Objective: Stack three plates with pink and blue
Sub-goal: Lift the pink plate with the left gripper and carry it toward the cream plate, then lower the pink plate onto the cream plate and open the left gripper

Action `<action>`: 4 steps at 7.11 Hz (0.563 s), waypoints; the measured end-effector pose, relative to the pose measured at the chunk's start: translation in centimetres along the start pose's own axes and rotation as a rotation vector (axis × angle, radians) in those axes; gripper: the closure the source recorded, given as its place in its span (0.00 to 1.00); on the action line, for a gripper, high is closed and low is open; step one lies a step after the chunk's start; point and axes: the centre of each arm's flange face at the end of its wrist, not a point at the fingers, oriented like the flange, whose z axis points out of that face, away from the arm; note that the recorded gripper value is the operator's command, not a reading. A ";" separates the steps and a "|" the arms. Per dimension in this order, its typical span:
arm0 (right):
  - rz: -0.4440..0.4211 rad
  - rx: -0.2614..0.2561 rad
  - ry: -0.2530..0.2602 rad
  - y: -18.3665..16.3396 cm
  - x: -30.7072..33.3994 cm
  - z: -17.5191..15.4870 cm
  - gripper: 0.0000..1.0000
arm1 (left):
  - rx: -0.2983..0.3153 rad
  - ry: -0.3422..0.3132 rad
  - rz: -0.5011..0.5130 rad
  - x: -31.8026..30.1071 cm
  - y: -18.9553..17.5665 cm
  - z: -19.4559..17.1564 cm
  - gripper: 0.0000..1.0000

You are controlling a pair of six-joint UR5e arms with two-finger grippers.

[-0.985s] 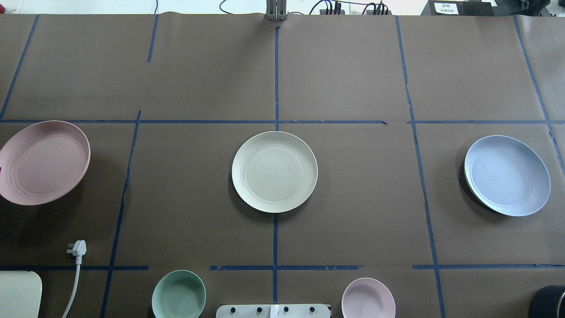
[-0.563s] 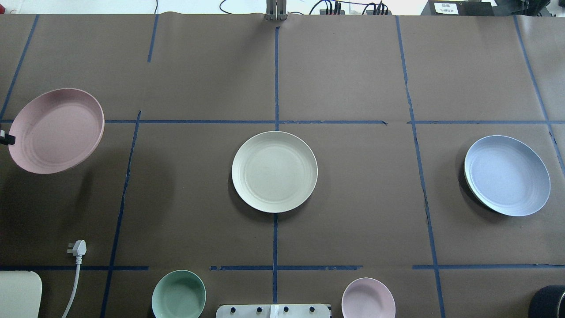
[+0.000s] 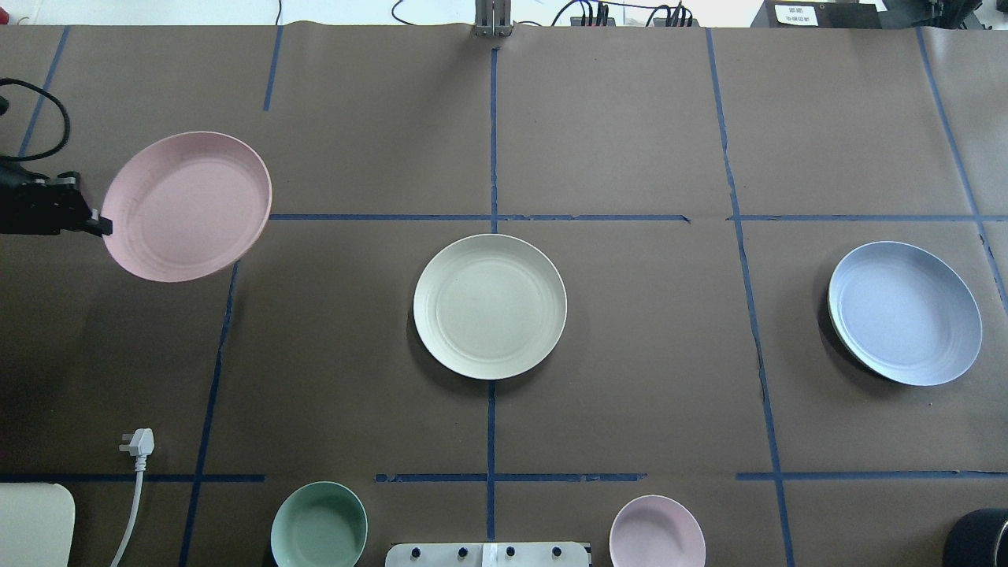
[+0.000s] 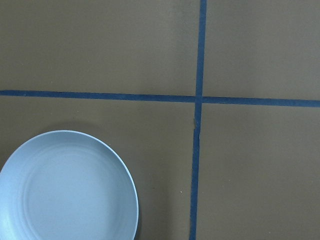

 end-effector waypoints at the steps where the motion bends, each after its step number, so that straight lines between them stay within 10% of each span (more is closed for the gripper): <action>1: 0.025 0.007 -0.007 -0.3 -1.5 0.9 0.00 | -0.010 0.023 -0.048 5.3 3.6 2.8 1.00; 4: 0.054 0.009 -0.022 0.5 -5.3 4.9 0.00 | 0.012 0.005 -0.121 17.7 12.7 10.0 1.00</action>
